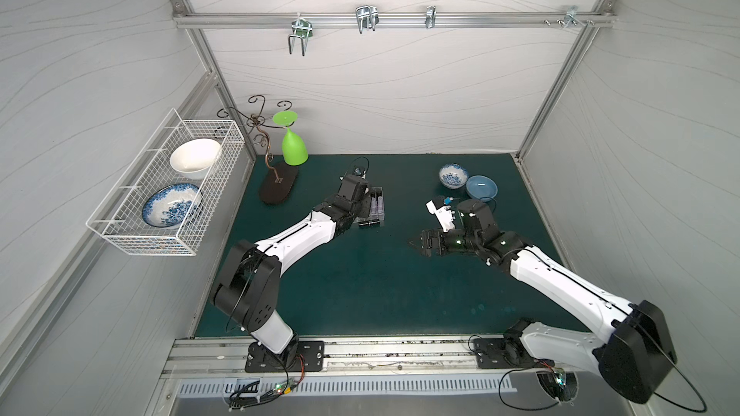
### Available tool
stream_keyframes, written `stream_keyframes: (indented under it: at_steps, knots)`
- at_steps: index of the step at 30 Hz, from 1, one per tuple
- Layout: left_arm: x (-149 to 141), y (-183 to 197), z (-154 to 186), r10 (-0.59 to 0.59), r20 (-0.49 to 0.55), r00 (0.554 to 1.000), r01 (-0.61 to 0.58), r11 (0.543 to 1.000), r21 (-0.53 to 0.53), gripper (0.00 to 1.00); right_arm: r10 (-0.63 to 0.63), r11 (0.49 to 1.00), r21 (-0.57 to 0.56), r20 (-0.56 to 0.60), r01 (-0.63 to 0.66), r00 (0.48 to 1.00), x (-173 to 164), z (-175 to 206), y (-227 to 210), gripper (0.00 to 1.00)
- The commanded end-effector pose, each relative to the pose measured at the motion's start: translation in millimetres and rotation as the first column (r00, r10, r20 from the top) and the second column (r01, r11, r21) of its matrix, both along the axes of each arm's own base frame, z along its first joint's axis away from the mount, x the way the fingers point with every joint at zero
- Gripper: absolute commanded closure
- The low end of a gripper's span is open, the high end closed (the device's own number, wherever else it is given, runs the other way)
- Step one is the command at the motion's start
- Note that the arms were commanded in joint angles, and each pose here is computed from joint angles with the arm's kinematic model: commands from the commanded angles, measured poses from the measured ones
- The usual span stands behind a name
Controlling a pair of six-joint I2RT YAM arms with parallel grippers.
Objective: Arrange the lipsticks in the organizer
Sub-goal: Place the lipstick in the storage box.
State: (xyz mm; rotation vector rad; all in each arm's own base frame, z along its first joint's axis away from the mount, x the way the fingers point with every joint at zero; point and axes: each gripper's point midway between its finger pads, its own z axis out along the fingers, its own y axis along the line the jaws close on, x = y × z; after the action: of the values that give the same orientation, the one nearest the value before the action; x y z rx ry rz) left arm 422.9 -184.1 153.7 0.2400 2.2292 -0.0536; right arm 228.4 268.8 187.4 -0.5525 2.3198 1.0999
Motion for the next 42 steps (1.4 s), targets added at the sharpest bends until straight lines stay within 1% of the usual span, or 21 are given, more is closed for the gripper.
stream_keyframes:
  at_steps: [1,5,10,19,27,36,42]
  knots:
    - [19.6,-8.0,18.0,0.005,0.079,0.997,-0.003,1.000,-0.022,0.88,0.008,1.000,0.001,0.025,-0.008,1.000,6.4,-2.5,2.6,0.04]
    - [26.7,-7.8,7.6,0.011,0.077,0.997,-0.011,1.000,-0.007,0.88,0.017,1.000,-0.002,0.016,-0.017,1.000,8.3,-8.3,5.4,0.04]
    - [36.5,-9.0,4.7,0.008,0.076,0.997,-0.010,1.000,0.018,0.88,0.021,1.000,-0.002,0.011,-0.021,1.000,11.1,-9.7,8.3,0.04]
    - [44.2,-4.9,-6.6,0.021,0.072,0.997,-0.022,1.000,0.021,0.88,0.031,1.000,0.004,-0.002,-0.031,1.000,14.7,-13.8,13.7,0.05]
    - [50.4,1.1,-2.8,0.034,0.089,0.995,-0.036,0.999,0.021,0.88,0.035,0.999,0.010,-0.009,-0.035,0.999,14.9,-15.1,15.4,0.05]
    - [54.9,-0.9,-13.3,0.033,0.076,0.997,-0.035,0.999,0.019,0.88,0.045,0.999,0.012,-0.023,-0.044,0.999,14.1,-19.1,17.2,0.05]
    - [62.4,0.0,-13.4,0.036,0.078,0.996,-0.037,0.999,0.009,0.88,0.045,0.999,0.011,-0.025,-0.045,0.999,13.5,-20.5,17.0,0.05]
